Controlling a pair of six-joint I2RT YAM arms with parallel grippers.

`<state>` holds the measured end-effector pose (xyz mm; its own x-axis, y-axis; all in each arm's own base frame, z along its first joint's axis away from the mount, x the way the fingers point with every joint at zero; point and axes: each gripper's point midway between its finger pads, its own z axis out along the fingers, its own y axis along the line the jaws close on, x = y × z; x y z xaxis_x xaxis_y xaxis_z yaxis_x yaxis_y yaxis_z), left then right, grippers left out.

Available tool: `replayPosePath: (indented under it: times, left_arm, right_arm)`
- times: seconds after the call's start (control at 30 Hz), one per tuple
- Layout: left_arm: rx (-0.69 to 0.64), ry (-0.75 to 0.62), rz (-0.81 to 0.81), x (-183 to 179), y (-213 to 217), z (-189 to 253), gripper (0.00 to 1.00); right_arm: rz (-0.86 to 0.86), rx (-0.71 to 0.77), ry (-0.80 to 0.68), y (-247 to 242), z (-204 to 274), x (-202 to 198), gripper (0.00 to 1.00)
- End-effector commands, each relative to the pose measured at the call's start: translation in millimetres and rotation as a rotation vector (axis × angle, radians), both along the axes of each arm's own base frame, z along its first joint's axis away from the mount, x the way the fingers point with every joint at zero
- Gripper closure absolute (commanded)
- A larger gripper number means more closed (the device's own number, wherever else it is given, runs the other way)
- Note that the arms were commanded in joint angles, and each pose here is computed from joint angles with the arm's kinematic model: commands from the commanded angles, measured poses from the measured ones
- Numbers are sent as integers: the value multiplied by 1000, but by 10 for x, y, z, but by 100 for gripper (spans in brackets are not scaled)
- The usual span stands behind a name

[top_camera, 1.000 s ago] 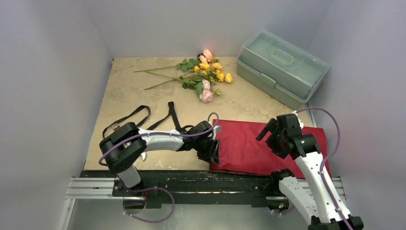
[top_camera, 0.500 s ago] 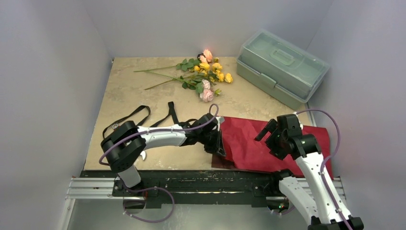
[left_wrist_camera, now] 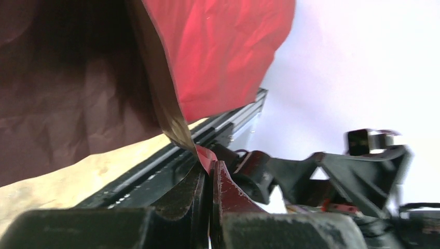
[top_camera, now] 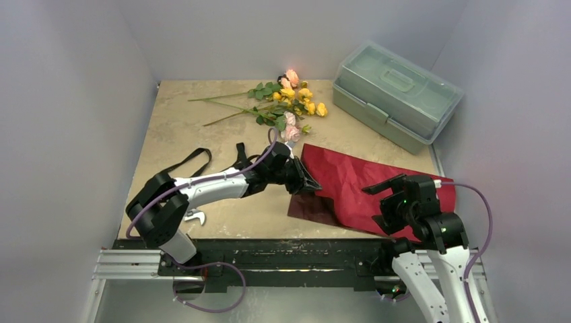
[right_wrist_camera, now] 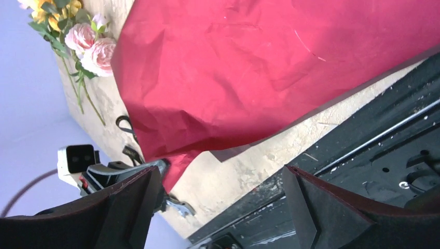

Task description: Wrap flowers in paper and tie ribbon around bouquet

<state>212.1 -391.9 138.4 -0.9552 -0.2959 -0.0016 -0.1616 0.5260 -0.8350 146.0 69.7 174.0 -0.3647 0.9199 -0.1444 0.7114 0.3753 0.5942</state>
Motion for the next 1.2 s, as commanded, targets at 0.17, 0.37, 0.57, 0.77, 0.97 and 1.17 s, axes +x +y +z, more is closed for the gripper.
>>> replayPosePath:
  times: [0.17, 0.37, 0.57, 0.77, 0.97, 1.17]
  left_arm:
    - [-326, 92, 192, 149, -68, 930, 100]
    - [-395, 102, 263, 201, 0, 1137, 100]
    - [-406, 103, 270, 190, 29, 1150, 100]
    - [-464, 106, 246, 164, 0, 1194, 100]
    - [-472, 96, 248, 136, 46, 1223, 100]
    - [-462, 103, 241, 61, 111, 1190, 100]
  right_arm:
    - [-170, 174, 71, 97, -237, 28, 1]
    - [-183, 168, 92, 88, -253, 36, 4]
    - [-233, 172, 83, 42, -295, 57, 6]
    - [-305, 132, 87, -77, -464, 102, 12]
    - [-312, 111, 92, -94, -589, 182, 27]
    - [-299, 41, 48, -179, -487, 287, 82]
